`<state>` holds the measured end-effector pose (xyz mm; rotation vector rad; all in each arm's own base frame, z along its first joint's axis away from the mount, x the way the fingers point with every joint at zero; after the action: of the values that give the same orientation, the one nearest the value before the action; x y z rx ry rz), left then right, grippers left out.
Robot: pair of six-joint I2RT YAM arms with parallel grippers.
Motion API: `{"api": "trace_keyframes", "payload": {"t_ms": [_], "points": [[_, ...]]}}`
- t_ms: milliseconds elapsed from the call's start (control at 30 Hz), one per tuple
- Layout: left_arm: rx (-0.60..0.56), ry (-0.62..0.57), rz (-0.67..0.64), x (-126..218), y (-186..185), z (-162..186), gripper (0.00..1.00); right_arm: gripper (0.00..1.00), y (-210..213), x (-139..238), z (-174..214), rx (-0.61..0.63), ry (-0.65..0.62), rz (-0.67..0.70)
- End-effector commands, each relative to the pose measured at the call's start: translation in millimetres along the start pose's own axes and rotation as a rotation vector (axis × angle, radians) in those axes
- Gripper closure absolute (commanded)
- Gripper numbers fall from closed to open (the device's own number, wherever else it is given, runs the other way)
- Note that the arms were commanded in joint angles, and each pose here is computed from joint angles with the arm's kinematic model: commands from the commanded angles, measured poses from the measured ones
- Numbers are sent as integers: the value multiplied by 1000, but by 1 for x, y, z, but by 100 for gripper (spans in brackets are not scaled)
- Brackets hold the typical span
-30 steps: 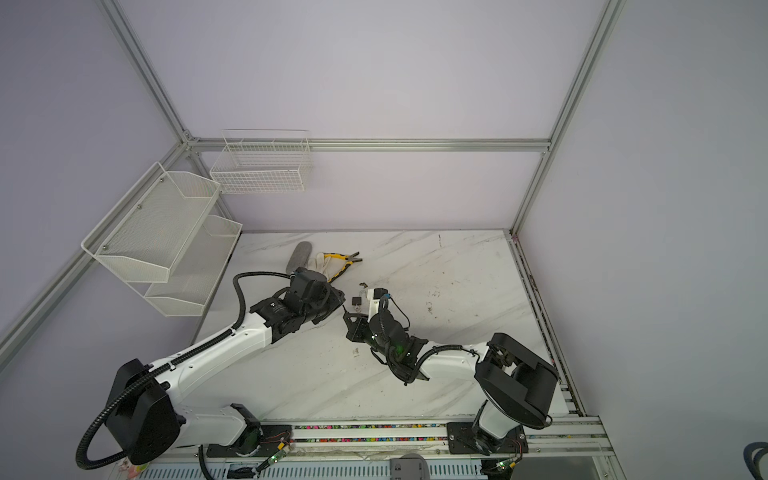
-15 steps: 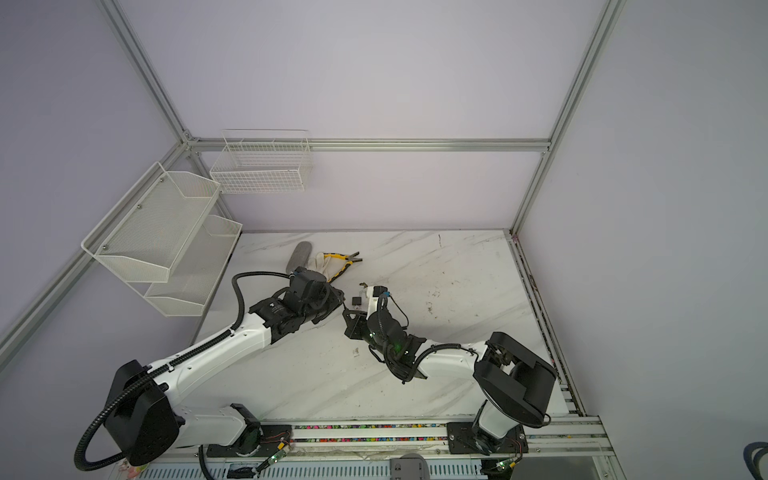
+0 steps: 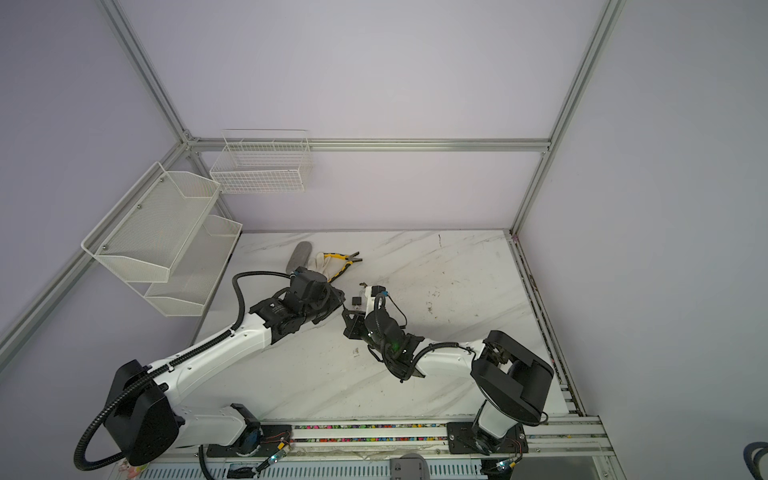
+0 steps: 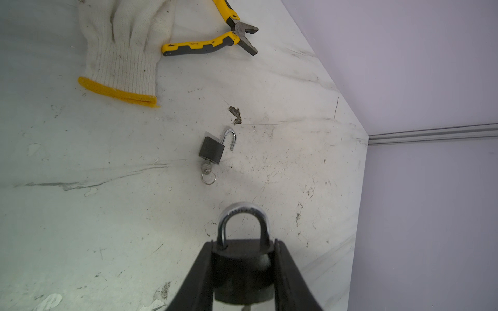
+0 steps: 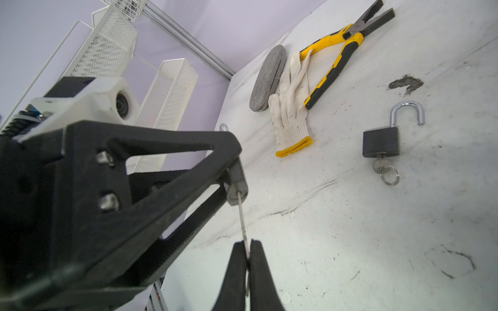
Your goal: Unlock with the key
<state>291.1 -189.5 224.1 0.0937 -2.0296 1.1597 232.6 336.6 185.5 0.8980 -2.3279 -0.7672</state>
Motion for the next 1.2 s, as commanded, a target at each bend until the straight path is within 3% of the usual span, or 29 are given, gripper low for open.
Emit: {"api": "trace_keyframes", "payload": {"t_ms": [0, 400, 600, 1167], "points": [[-32, -12, 95, 16, -34, -6, 100, 100, 6, -5, -3, 15, -8, 0], [-153, 16, 21, 19, -28, 1, 100, 100, 24, -2, -14, 44, 9, -77], [-181, 35, -17, 21, -20, 3, 100, 100, 19, 0, -24, 52, 3, -22], [-41, 17, -16, 29, -22, 0, 100, 100, 15, -15, 8, -59, 18, -30]]}}
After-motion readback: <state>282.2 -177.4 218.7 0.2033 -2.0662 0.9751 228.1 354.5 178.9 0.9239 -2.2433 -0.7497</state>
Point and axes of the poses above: each gripper's point midway between its finger pads, its own x axis back along the fingers, its own y axis along the line the jaws close on, z = x × y, the point moved 6 cm from there along x, back along the fingers, and after that the axes turned 10 degrees about x, right-handed, at the moved point
